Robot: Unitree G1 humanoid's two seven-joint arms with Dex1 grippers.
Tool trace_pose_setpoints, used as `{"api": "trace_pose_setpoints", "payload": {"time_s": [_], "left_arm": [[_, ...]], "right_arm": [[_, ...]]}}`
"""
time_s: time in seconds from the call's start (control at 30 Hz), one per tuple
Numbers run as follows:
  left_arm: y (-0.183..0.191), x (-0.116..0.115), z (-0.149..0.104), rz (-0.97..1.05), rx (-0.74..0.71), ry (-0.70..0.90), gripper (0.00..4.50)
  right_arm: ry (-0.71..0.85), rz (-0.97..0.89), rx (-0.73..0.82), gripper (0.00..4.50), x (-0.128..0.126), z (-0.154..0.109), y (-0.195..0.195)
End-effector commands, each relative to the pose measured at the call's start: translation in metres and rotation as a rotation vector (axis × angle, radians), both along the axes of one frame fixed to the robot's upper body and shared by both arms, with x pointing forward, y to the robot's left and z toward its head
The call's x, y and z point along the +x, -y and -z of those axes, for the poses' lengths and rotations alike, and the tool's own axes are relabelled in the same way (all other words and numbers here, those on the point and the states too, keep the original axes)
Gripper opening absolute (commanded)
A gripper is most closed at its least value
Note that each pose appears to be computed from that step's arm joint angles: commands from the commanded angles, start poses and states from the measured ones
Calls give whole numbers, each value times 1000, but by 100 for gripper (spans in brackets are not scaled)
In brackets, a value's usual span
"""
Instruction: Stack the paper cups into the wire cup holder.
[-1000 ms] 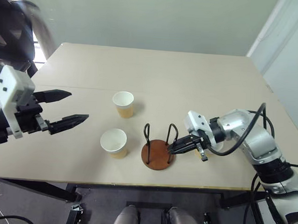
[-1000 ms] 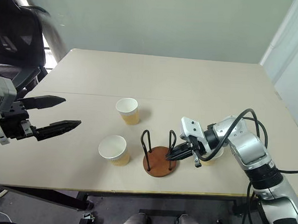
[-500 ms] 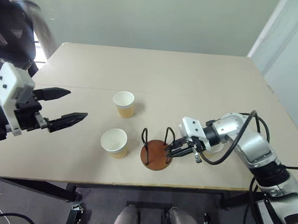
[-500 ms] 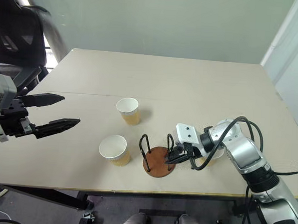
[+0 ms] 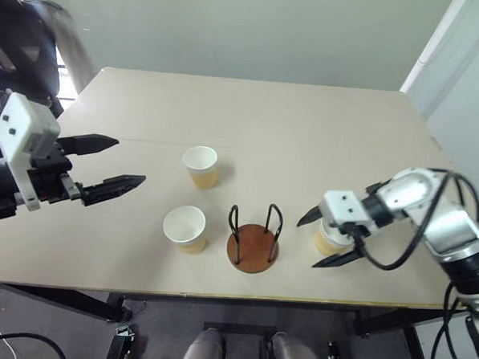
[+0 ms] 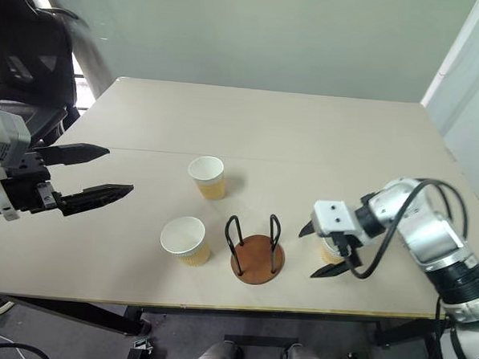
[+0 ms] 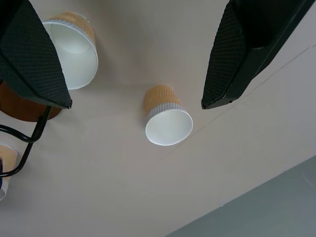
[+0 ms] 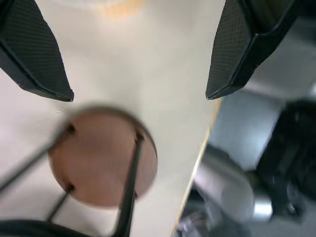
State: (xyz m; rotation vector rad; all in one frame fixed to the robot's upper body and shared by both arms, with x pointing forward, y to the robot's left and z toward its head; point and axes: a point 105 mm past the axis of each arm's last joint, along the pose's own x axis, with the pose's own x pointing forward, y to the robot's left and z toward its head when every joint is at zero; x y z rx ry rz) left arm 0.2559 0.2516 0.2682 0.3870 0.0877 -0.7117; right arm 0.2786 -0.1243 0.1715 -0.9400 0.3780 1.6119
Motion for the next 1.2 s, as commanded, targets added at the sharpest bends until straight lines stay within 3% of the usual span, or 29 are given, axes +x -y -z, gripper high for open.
{"api": "trace_pose_setpoints", "payload": {"time_s": [0.03, 0.13, 0.2, 0.33, 0.43, 0.57, 1.13, 1.2], "left_arm": [[3, 1, -7, 25, 10, 36, 450], [10, 1, -3, 82, 3, 10, 450], [16, -3, -2, 137, -7, -19, 450], [53, -28, 1, 368, -11, -133, 450], [65, -38, 15, 446, 33, -214, 450], [55, -32, 31, 398, 99, -263, 450], [61, -49, 30, 416, 97, -250, 450], [60, -49, 31, 410, 101, -252, 450]], "right_arm": [[133, -40, 20, 449, -4, -43, 5], [201, -30, 27, 449, -10, -75, 11], [211, 0, 0, 449, -11, -80, 19], [149, 61, -139, 449, -20, -50, 46], [127, 98, -155, 449, -20, -35, 49], [135, 115, -153, 449, -15, -26, 45], [114, 91, -175, 449, -3, -3, 42], [109, 85, -176, 412, -4, -1, 42]]}}
